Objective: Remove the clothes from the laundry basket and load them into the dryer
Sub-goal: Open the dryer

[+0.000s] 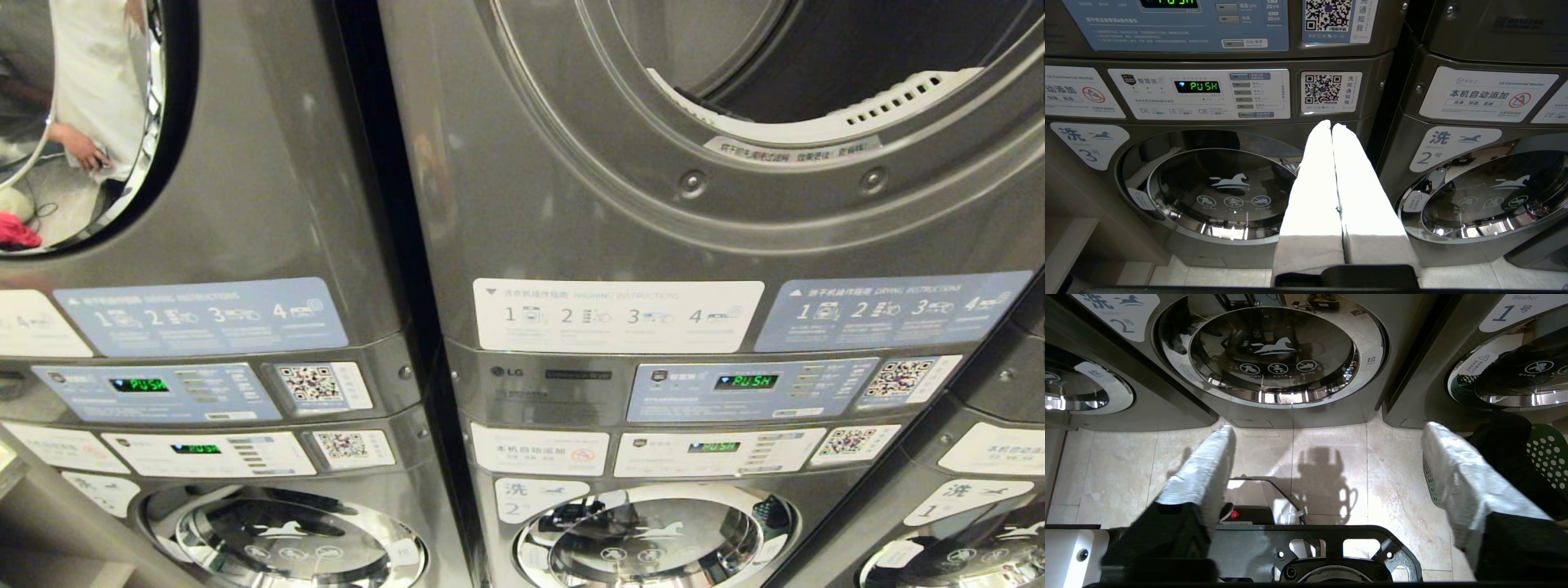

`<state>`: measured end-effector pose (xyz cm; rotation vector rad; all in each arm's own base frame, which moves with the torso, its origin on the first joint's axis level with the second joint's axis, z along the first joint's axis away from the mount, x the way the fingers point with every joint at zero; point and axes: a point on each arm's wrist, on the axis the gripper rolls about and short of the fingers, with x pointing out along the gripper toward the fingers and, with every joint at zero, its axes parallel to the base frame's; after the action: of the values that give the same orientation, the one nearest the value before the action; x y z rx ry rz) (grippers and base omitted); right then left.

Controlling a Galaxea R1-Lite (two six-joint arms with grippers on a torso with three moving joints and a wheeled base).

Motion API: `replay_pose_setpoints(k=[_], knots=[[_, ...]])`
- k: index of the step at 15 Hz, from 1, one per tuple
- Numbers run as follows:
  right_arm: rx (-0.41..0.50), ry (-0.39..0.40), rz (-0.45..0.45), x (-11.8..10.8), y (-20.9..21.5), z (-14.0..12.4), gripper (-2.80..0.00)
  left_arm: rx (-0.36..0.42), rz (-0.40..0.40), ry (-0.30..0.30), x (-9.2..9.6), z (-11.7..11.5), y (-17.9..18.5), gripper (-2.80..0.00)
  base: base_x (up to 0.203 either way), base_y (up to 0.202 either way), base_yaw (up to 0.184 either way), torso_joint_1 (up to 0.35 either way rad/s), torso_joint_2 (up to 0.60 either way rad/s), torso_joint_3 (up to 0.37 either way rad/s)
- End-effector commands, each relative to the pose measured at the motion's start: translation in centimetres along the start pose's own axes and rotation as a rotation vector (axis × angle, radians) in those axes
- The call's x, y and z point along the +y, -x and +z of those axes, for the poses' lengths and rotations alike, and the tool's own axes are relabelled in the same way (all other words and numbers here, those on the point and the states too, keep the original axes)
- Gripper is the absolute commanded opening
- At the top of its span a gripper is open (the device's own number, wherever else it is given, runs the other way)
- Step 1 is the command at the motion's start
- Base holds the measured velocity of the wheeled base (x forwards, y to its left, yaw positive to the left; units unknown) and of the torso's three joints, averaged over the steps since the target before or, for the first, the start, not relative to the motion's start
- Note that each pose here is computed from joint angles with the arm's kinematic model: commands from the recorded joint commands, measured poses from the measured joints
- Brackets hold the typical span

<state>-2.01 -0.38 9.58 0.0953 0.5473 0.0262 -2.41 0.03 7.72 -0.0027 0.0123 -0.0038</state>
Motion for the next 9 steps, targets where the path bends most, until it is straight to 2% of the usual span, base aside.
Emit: replay_pose_setpoints(k=[1, 6, 9], knots=[[-0.001, -0.003, 0.000, -0.04, 0.06, -0.28, -2.80, -0.002, 0.000, 0.000, 0.00, -0.01, 0.02, -2.80, 0.000, 0.000, 0.000, 0.000, 0.00, 0.000], [-0.001, -0.005, 0.000, -0.03, 0.05, -0.26, -2.80, -0.002, 0.001, 0.000, 0.00, -0.01, 0.02, -2.80, 0.000, 0.000, 0.000, 0.000, 0.00, 0.000], [0.029, -0.024, -0.046, 0.10, -0.27, -0.09, -2.80, -0.002, 0.001, 0.000, 0.00, -0.01, 0.02, -2.80, 0.000, 0.000, 0.000, 0.000, 0.00, 0.000]])
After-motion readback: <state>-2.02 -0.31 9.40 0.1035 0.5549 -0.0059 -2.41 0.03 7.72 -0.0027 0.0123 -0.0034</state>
